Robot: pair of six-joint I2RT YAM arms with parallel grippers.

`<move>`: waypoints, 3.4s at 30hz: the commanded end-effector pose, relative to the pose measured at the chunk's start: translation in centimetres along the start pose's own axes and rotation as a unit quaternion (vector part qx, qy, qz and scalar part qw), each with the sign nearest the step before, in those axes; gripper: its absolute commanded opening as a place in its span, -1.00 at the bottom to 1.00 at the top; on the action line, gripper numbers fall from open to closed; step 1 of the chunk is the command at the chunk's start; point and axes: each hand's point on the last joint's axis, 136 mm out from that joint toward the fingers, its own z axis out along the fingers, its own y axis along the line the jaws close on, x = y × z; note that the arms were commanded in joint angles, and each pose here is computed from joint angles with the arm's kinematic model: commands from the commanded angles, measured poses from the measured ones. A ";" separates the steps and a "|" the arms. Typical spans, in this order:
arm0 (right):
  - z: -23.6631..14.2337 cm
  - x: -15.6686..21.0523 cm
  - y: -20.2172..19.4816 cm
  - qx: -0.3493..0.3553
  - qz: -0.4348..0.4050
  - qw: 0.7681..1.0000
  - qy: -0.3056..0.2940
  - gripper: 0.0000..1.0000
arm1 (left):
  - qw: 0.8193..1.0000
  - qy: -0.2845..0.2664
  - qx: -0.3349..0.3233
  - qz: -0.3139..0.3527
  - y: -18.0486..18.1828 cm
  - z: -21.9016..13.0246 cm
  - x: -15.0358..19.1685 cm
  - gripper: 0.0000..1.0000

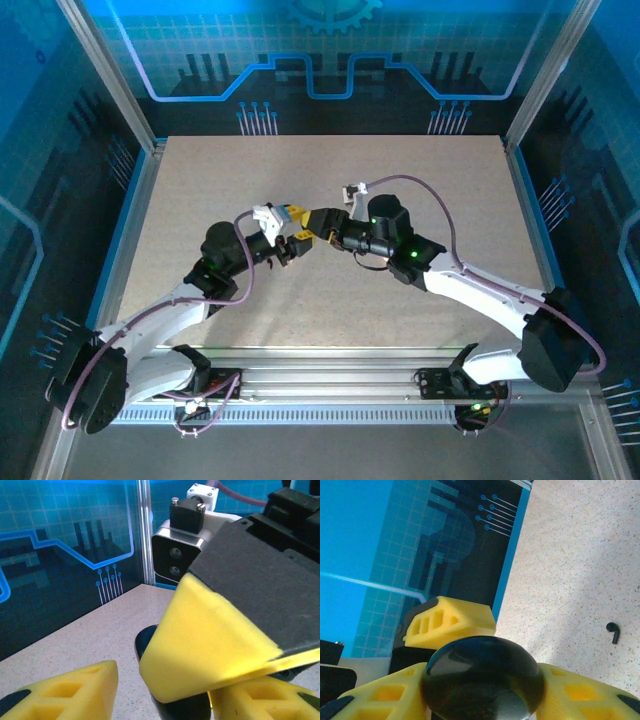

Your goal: Insert the wireless bluetooth earbuds into the charging case

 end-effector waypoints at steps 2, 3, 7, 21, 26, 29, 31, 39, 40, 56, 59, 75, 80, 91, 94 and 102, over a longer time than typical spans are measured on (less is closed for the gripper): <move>0.1 -1.0 2.7 -0.034 -0.011 0.999 -0.020 -0.03 | 1.000 -0.018 -0.007 0.003 0.1 0.1 -0.9 -0.13; 0.1 -0.9 2.7 -0.034 -0.011 0.999 -0.020 -0.03 | 1.000 -0.019 -0.006 0.004 0.1 0.1 -0.9 -0.19; 0.0 -0.9 2.8 -0.032 -0.015 0.999 -0.019 -0.02 | 1.000 -0.023 0.004 0.006 -0.4 -0.2 -1.1 -0.39; -7.7 -2.2 2.4 -0.042 -0.291 0.955 -0.036 0.57 | 0.993 -0.017 0.097 -0.058 -3.1 -0.1 -2.2 -0.58; -9.3 -1.5 2.7 -0.086 -0.425 0.901 0.002 0.49 | 0.985 -0.046 0.151 -0.073 -4.6 -0.3 -4.1 -0.58; -9.8 -0.4 3.4 -0.106 -0.514 0.851 0.027 0.47 | 0.979 -0.056 0.179 -0.078 -5.3 -0.4 -5.1 -0.58; -10.1 -0.1 4.1 -0.116 -0.550 0.827 0.039 0.42 | 0.976 -0.062 0.194 -0.080 -5.7 -0.5 -5.6 -0.58; -10.3 1.4 4.8 -0.153 -0.612 0.768 0.111 0.20 | 0.969 -0.069 0.227 -0.073 -6.6 -0.7 -6.1 -0.58; -10.3 1.5 4.8 -0.156 -0.612 0.766 0.118 0.17 | 0.968 -0.070 0.230 -0.071 -6.7 -0.7 -6.1 -0.58; -8.9 2.1 6.0 -0.217 -0.613 0.738 0.177 -0.19 | 0.965 -0.078 0.242 -0.060 -7.1 -1.0 -6.4 -0.58; -8.9 2.5 5.8 -0.222 -0.615 0.732 0.190 -0.33 | 0.965 -0.079 0.243 -0.060 -7.1 -1.0 -6.4 -0.58; -9.2 1.1 4.5 -0.106 -0.695 0.685 0.190 -0.73 | 0.981 0.048 0.189 0.027 -6.4 -2.0 -1.6 0.37; -8.6 1.6 3.7 -0.088 -0.712 0.665 0.209 -0.71 | 0.978 0.063 0.191 0.051 -6.8 -2.7 -1.0 0.35; -7.6 3.1 4.3 -0.125 -0.716 0.647 0.230 -0.68 | 0.978 0.067 0.194 0.045 -6.6 -2.2 -0.9 0.27; -7.3 3.4 4.4 -0.133 -0.711 0.650 0.235 -0.69 | 0.979 0.058 0.192 0.043 -6.6 -2.1 -1.2 0.22; -6.6 3.9 4.3 -0.144 -0.702 0.652 0.247 -0.68 | 0.982 0.043 0.180 0.037 -6.2 -1.9 -1.6 0.07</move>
